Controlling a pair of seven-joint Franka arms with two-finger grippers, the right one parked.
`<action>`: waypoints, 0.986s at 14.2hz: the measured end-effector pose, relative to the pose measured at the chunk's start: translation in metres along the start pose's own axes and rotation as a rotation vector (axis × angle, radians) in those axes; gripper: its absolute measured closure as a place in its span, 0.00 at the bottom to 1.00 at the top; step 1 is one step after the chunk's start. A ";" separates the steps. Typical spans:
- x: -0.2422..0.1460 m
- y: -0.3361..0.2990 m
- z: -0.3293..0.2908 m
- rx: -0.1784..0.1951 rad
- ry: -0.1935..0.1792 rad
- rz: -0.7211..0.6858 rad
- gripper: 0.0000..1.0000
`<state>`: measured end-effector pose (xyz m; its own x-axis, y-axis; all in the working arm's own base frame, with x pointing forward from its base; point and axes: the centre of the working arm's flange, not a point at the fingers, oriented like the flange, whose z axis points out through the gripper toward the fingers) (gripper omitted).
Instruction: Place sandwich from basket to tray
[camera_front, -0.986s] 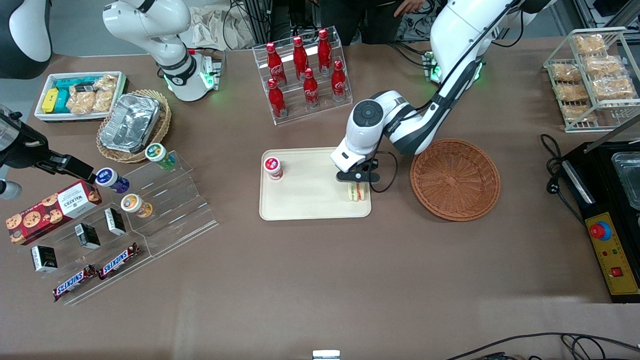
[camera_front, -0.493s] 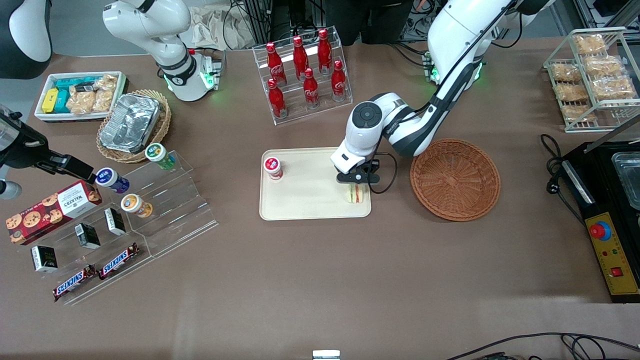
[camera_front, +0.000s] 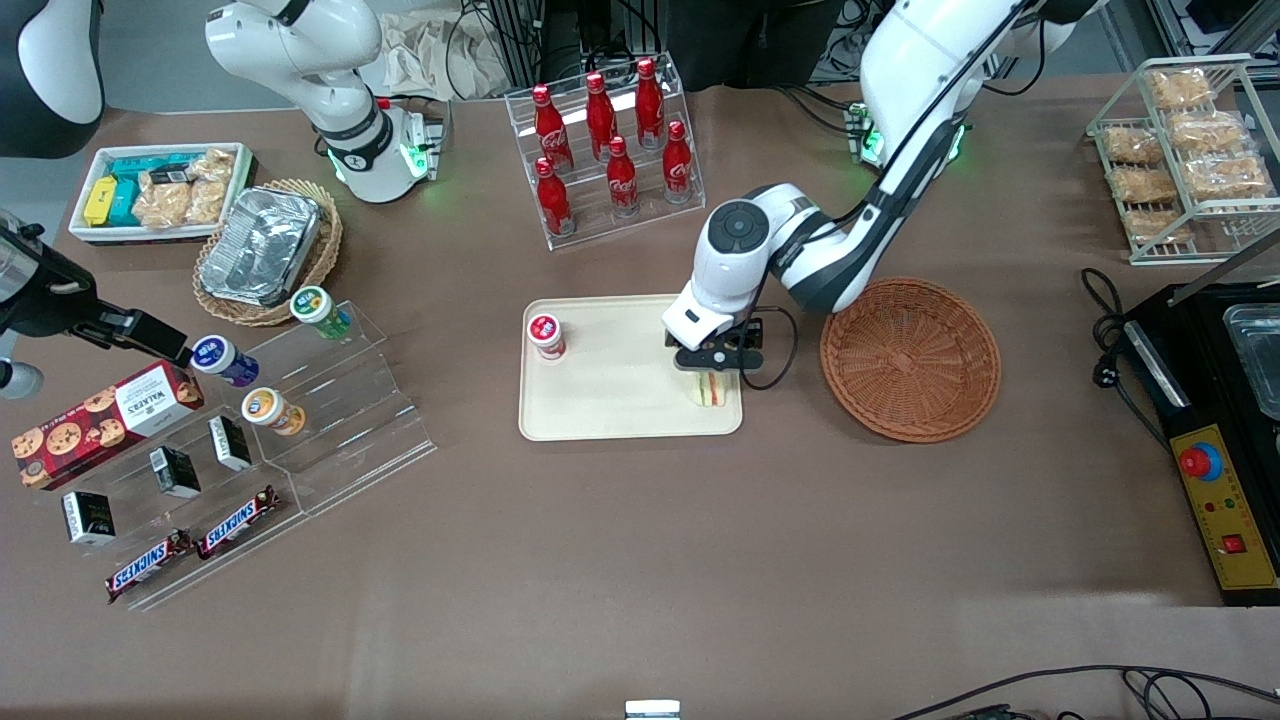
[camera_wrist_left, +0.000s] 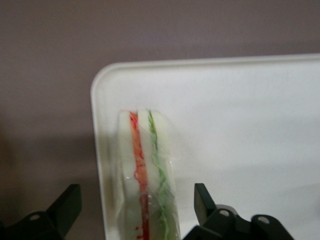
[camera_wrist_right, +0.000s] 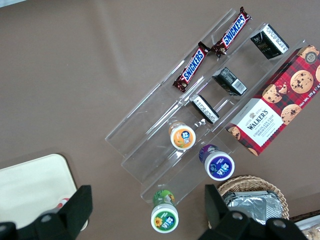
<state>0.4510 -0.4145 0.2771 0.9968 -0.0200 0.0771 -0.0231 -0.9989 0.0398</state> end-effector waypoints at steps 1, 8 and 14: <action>0.006 -0.001 -0.028 0.018 0.024 -0.010 0.00; 0.053 -0.082 -0.222 0.081 0.179 -0.178 0.00; 0.095 -0.181 -0.259 0.156 0.108 -0.079 0.00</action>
<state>0.5300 -0.2252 0.5350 0.9808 0.0553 0.1871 0.0758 -0.9916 -0.1046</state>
